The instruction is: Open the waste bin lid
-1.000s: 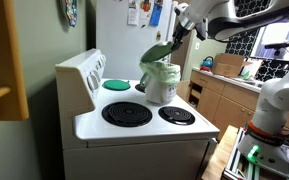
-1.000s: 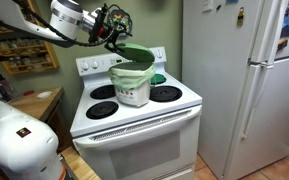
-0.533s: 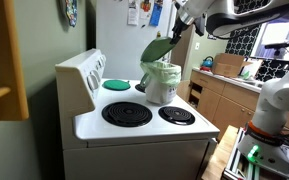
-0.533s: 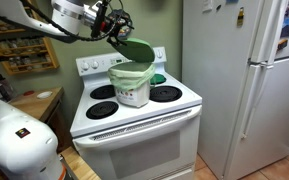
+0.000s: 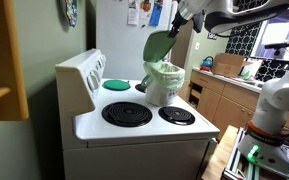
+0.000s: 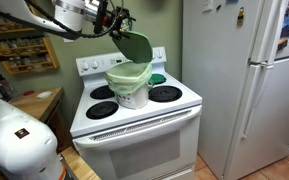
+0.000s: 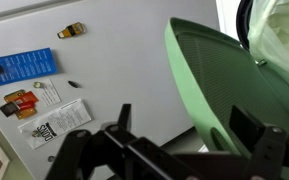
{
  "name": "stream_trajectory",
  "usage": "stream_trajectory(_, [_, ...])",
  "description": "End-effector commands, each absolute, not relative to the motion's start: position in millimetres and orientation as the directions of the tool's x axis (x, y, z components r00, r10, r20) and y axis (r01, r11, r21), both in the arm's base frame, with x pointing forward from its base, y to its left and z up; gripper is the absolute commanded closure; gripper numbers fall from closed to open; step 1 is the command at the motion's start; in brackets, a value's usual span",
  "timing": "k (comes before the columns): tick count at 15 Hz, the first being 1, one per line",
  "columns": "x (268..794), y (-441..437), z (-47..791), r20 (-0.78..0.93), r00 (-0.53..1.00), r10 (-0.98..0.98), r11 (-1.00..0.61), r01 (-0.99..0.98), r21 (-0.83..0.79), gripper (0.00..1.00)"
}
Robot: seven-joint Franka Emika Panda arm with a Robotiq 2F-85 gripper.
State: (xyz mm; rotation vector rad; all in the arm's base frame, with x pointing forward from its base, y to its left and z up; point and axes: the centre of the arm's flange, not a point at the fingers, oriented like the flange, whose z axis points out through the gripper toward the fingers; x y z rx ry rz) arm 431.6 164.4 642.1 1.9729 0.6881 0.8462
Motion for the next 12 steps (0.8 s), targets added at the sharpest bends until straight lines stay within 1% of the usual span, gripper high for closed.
stream_trajectory(1, [435.1,165.7,642.5,0.344,0.624,0.701,-0.529,0.133,0.838,0.0])
stream_trajectory(9, [416.2,195.6,647.0,0.451,0.638,0.624,-0.69,0.18,0.701,0.0])
stream_trajectory(12, [388.3,214.8,651.3,0.508,0.655,0.56,-0.755,0.15,0.638,0.0])
